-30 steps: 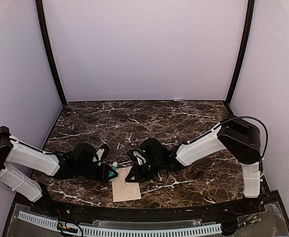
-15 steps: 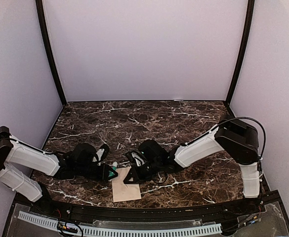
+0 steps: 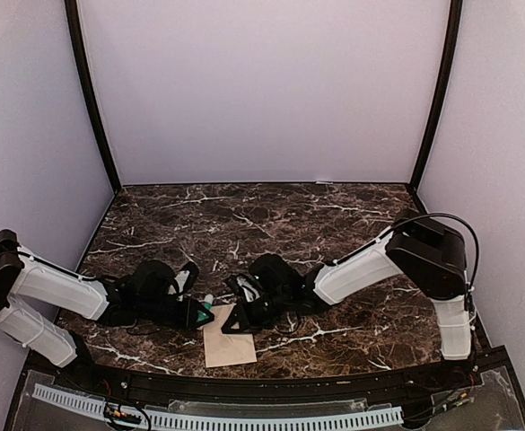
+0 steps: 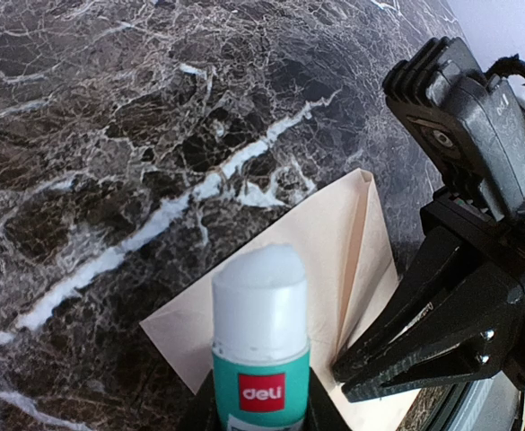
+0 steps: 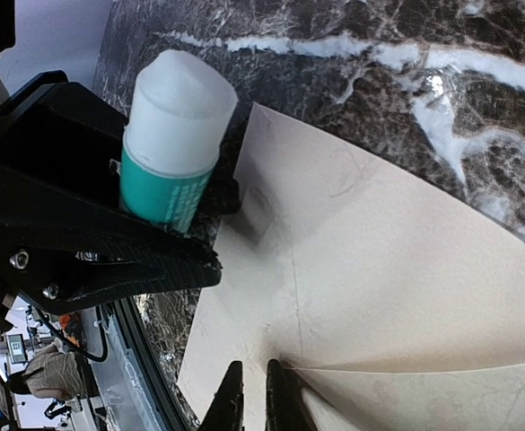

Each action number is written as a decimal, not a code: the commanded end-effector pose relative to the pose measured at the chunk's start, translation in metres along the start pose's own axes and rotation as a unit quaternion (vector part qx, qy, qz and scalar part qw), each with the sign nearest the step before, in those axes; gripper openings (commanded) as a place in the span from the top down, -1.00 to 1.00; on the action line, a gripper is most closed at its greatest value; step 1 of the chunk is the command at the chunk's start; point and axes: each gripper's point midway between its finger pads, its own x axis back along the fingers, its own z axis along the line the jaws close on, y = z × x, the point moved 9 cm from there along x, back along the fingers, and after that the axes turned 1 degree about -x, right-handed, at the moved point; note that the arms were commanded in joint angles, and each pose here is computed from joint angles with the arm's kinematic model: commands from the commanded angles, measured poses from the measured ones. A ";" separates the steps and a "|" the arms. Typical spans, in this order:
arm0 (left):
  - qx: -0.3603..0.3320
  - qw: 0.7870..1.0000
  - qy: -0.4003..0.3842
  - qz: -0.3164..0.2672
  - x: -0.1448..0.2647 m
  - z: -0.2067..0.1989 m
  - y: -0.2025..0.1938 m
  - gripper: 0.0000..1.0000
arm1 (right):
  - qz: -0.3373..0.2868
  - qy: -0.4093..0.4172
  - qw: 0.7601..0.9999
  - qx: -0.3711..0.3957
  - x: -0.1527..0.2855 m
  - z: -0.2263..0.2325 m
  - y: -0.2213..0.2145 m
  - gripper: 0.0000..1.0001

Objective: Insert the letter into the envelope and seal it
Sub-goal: Seal the envelope flap on the envelope.

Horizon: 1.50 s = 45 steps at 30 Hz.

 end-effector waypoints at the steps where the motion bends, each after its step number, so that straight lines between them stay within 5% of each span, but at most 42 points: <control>1: 0.004 1.000 0.020 0.019 0.003 0.008 -0.009 1.00 | 0.016 -0.019 1.000 -0.013 -0.012 -0.010 -0.011 0.84; 38: 0.012 0.999 0.046 0.012 0.006 0.013 -0.010 1.00 | 0.045 0.024 0.999 -0.003 0.006 0.015 -0.037 0.87; 45: 0.001 1.000 0.026 0.000 0.009 0.005 -0.004 1.00 | -0.010 0.070 0.996 0.061 0.047 0.070 -0.017 0.48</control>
